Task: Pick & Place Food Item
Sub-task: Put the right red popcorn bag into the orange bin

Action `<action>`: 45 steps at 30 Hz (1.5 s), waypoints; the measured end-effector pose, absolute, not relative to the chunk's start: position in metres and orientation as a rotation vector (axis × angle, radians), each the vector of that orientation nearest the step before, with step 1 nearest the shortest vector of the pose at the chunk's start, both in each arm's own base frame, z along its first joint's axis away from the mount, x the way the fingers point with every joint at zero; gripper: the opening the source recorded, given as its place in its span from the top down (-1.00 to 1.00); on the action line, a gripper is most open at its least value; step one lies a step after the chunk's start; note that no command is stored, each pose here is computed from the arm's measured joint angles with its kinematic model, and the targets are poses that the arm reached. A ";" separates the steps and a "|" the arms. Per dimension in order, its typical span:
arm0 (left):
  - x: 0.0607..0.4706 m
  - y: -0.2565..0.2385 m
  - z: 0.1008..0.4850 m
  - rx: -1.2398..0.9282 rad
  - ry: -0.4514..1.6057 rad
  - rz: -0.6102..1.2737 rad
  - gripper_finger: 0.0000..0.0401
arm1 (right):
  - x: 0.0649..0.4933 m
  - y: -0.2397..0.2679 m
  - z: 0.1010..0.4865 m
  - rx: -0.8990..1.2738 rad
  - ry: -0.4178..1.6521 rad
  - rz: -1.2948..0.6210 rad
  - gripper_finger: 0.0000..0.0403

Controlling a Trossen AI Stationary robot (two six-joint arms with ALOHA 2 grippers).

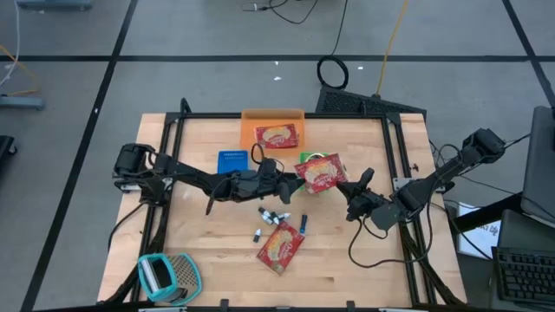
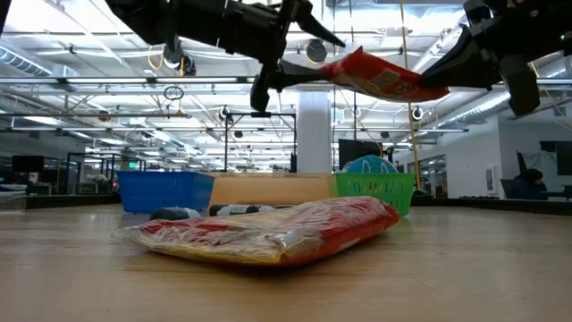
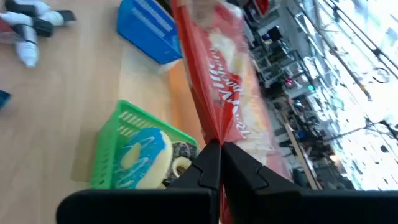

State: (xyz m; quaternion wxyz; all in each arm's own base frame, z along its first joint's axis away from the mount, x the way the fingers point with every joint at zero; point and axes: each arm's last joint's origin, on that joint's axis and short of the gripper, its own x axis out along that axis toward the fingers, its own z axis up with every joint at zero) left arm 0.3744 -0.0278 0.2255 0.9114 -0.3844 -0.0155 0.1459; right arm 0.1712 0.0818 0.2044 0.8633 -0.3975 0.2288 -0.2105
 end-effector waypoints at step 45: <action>0.359 0.010 0.259 -0.533 -0.073 0.388 0.98 | 0.177 0.088 0.211 -0.537 0.354 -0.355 0.87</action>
